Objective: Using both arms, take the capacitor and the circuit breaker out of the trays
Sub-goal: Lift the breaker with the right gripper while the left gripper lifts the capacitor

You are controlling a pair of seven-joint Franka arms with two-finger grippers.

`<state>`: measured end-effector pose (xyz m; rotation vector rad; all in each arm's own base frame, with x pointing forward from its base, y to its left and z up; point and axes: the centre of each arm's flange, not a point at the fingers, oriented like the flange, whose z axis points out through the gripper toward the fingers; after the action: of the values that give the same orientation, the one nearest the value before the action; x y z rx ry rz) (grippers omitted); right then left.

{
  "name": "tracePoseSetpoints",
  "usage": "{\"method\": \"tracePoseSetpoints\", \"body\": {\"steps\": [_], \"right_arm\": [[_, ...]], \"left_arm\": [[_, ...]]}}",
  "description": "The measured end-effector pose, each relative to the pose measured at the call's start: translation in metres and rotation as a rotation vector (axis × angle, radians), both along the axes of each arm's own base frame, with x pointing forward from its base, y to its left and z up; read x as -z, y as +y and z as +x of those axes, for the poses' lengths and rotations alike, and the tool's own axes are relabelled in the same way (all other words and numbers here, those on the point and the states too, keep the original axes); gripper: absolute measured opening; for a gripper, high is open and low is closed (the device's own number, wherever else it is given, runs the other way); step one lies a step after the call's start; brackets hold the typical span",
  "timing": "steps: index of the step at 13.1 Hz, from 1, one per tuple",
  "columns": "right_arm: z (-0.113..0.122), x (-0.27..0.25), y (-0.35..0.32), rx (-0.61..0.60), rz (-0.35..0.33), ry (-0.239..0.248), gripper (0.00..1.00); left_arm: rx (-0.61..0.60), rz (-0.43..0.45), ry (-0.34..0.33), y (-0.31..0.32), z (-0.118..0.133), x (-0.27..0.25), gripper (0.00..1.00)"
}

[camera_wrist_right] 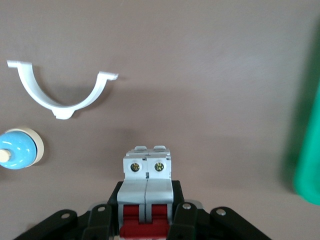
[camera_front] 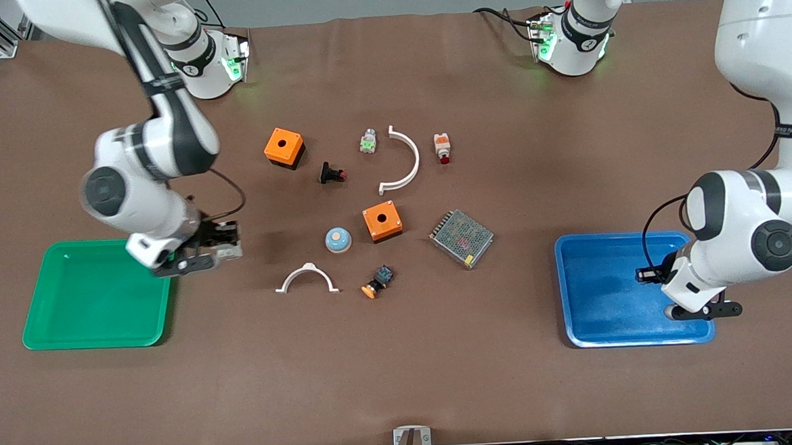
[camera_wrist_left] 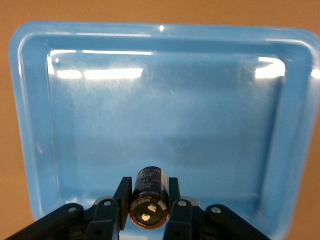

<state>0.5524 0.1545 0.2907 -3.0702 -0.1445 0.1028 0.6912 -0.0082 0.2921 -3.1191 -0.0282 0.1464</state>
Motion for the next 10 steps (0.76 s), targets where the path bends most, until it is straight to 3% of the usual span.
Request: {"method": "tracePoseSetpoints", "body": {"steps": [2,5,10], "right_arm": [[-0.031,0.031,0.026,0.006,-0.013,-0.001,0.4],[-0.06,0.052,0.052,0.079,-0.023,-0.022,0.4],[-0.079,0.06,0.077,0.151,-0.029,-0.026,0.4]], "left_arm": [[-0.012,-0.01,0.03,-0.029,-0.011,-0.028,0.34],[-0.024,-0.011,0.043,-0.075,-0.039,-0.048,0.34],[-0.162,-0.004,0.06,-0.171,-0.093,-0.054,0.34]]}}
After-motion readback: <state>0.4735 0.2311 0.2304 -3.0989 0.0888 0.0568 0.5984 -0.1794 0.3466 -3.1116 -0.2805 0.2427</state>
